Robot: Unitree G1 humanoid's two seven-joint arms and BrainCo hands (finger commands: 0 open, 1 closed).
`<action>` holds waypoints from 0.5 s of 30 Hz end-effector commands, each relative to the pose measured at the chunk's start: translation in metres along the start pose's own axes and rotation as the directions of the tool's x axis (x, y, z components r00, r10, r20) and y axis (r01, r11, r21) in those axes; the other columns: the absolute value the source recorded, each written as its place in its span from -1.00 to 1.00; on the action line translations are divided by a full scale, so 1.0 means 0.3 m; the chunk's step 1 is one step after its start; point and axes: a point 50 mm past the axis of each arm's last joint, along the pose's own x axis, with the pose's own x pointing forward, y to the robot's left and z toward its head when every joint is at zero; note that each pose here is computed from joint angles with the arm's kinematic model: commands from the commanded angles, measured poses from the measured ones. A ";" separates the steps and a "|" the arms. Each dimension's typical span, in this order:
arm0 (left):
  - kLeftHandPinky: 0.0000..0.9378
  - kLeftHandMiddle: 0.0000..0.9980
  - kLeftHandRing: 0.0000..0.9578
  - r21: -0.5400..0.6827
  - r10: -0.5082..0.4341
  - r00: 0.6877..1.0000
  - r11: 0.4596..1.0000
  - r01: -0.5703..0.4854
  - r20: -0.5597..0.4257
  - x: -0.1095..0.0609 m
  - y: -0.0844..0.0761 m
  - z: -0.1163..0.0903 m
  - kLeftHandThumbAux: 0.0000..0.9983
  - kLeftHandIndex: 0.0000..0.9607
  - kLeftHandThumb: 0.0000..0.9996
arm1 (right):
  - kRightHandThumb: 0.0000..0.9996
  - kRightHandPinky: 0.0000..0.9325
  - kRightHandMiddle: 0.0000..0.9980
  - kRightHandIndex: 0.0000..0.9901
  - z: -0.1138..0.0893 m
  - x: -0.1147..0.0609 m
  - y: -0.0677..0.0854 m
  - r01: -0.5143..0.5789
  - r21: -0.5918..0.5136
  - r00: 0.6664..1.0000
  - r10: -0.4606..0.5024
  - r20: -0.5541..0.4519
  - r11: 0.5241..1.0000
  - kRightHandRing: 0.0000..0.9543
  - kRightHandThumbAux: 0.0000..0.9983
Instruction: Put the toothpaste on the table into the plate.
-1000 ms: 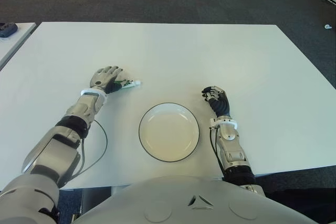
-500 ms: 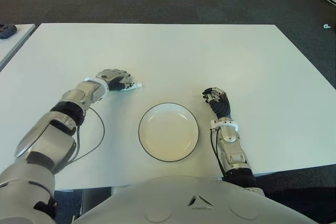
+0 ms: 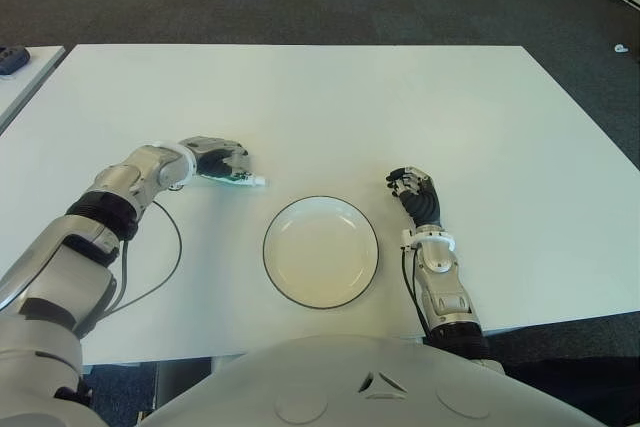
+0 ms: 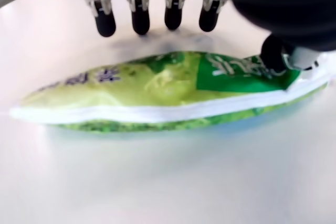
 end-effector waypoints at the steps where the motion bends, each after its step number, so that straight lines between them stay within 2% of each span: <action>1: -1.00 -1.00 -1.00 0.006 -0.203 0.977 0.979 0.203 0.062 -0.002 -0.127 0.030 -0.61 -1.00 0.00 | 0.43 -0.01 -0.05 -0.14 -0.010 -0.008 -0.001 -0.006 0.003 1.000 0.006 -0.008 1.000 -0.05 0.47; 15: -1.00 -1.00 -1.00 0.028 -0.217 0.967 0.976 0.215 0.135 -0.064 -0.104 0.036 -0.61 -1.00 -0.01 | 0.43 0.01 -0.06 -0.14 -0.014 -0.014 -0.013 0.002 0.000 1.000 -0.002 -0.007 1.000 -0.04 0.47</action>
